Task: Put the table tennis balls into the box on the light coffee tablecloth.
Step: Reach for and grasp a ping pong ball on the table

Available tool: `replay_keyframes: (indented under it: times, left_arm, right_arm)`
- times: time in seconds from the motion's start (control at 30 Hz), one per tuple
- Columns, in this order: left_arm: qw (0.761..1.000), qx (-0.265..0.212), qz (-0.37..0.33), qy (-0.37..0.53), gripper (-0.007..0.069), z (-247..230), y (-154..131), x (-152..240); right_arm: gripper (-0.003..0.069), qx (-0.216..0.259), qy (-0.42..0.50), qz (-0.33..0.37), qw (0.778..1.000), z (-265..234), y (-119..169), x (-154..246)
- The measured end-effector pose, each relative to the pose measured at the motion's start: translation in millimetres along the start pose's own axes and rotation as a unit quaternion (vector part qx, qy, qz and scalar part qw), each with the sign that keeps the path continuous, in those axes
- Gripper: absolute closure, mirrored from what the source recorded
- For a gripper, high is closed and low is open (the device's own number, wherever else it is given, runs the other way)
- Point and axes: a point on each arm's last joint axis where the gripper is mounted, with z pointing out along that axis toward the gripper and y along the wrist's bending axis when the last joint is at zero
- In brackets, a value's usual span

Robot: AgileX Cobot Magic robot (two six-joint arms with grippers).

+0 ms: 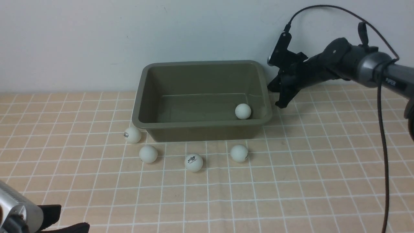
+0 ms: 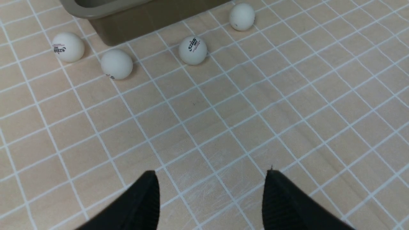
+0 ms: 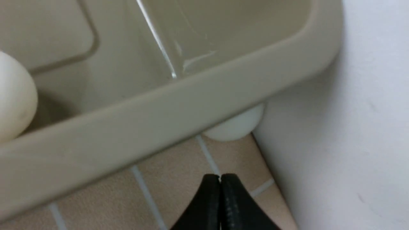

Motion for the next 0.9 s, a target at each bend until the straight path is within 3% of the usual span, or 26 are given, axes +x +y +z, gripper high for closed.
replay_keyframes:
  times: [0.27,0.37,0.47,0.53,0.7,0.9]
  left_arm:
    - [1.0,0.0,0.0,0.0,0.0263,0,0,0]
    - [1.0,0.0,0.0,0.001,0.0263,0,0,0]
    - [1.0,0.001,0.001,0.003,0.0263,0,0,0]
    - [1.0,0.007,0.001,0.01,0.0263,0,-1,2]
    - [1.0,0.014,0.001,0.017,0.0263,0,-3,3]
    - [1.0,0.013,0.003,0.02,0.0263,0,-2,4]
  right_arm:
    - [0.0669,0.0,0.009,0.02,1.0,-23,-20,15]
    - [0.0636,-0.018,0.012,0.022,1.0,-23,-17,17]
    - [0.0559,-0.022,0.005,0.035,0.999,-23,-16,14]
    - [0.0452,-0.014,0.001,0.055,0.998,-23,-17,14]
    - [0.0282,-0.007,0.005,0.066,0.998,-23,-19,14]
    - [0.0236,-0.038,0.006,0.078,0.996,-19,-12,17]
